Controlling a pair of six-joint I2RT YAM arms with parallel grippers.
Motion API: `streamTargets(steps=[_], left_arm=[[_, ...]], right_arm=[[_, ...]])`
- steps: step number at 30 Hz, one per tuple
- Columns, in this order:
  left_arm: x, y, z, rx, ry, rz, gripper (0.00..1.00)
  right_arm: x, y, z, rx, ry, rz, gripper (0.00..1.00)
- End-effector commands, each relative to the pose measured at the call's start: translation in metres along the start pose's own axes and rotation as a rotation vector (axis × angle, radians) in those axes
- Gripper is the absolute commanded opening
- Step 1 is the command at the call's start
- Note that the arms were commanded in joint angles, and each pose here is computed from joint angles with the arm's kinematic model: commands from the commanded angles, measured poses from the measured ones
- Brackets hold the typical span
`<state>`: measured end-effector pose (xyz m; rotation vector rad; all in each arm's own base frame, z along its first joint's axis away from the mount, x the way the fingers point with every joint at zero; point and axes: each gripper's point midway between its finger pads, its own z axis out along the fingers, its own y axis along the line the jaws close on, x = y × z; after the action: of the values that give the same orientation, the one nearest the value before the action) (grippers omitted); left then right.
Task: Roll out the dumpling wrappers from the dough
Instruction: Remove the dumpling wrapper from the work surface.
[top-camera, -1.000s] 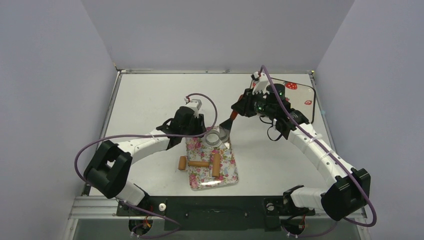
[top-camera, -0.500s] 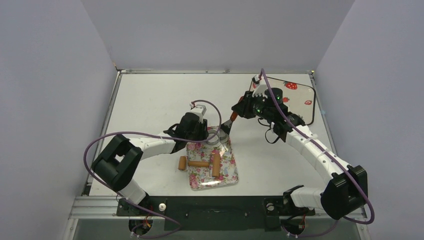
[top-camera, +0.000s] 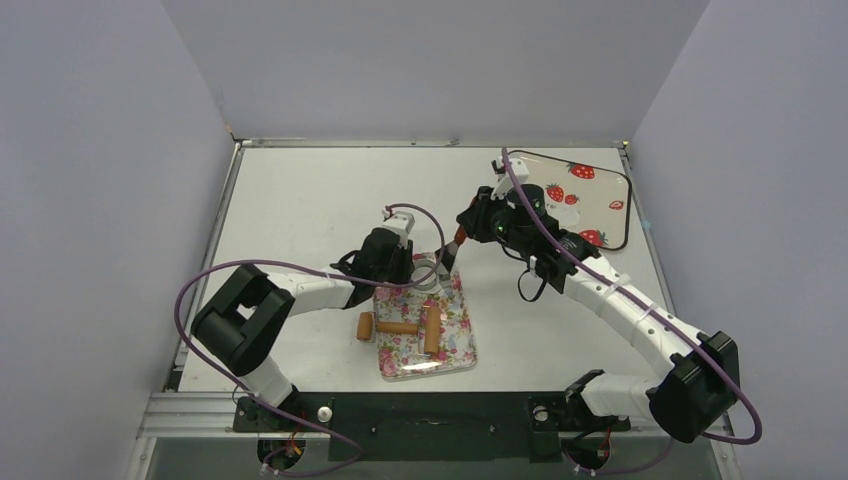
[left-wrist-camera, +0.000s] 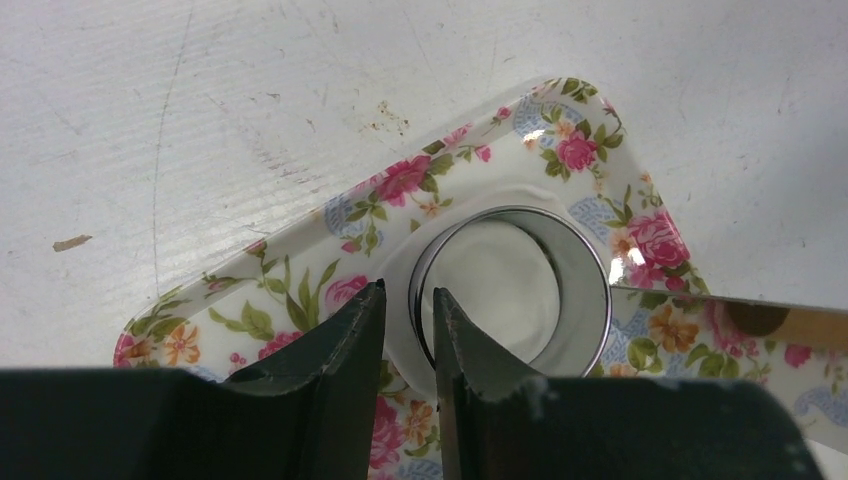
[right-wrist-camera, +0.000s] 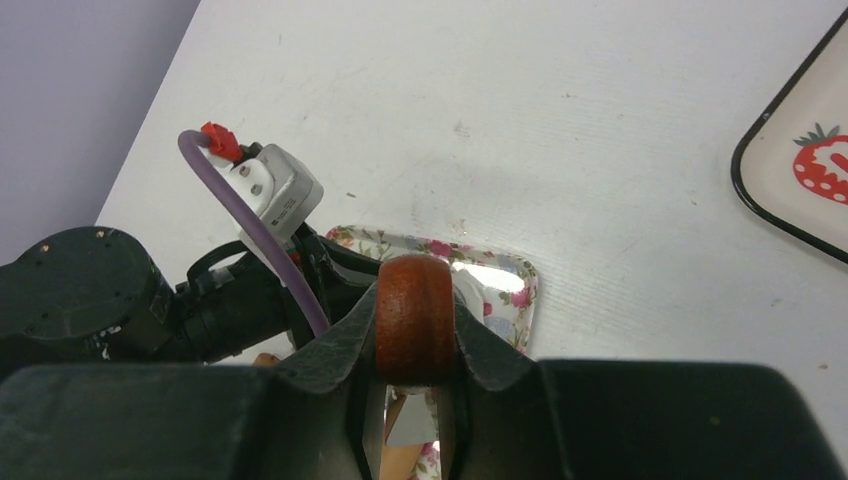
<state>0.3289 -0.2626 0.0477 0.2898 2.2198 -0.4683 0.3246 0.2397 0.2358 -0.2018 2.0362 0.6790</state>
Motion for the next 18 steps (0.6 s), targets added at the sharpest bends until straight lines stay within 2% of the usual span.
streamTargets(steps=[1,10,14,18], left_arm=[[-0.005,-0.003,0.004,0.015,-0.042,0.035,0.21],[0.0,-0.006,0.005,0.031,-0.031,0.069,0.16],[-0.011,-0.011,0.004,0.038,-0.039,0.146,0.15],[-0.031,-0.022,-0.002,0.078,-0.073,0.207,0.15]], right_arm=[[0.03,-0.045,-0.002,0.236,0.067,0.016,0.0],[0.039,-0.066,0.002,0.365,0.088,0.025,0.0],[0.021,-0.059,-0.002,0.348,0.051,0.004,0.0],[0.023,-0.046,0.0,0.278,0.067,0.008,0.0]])
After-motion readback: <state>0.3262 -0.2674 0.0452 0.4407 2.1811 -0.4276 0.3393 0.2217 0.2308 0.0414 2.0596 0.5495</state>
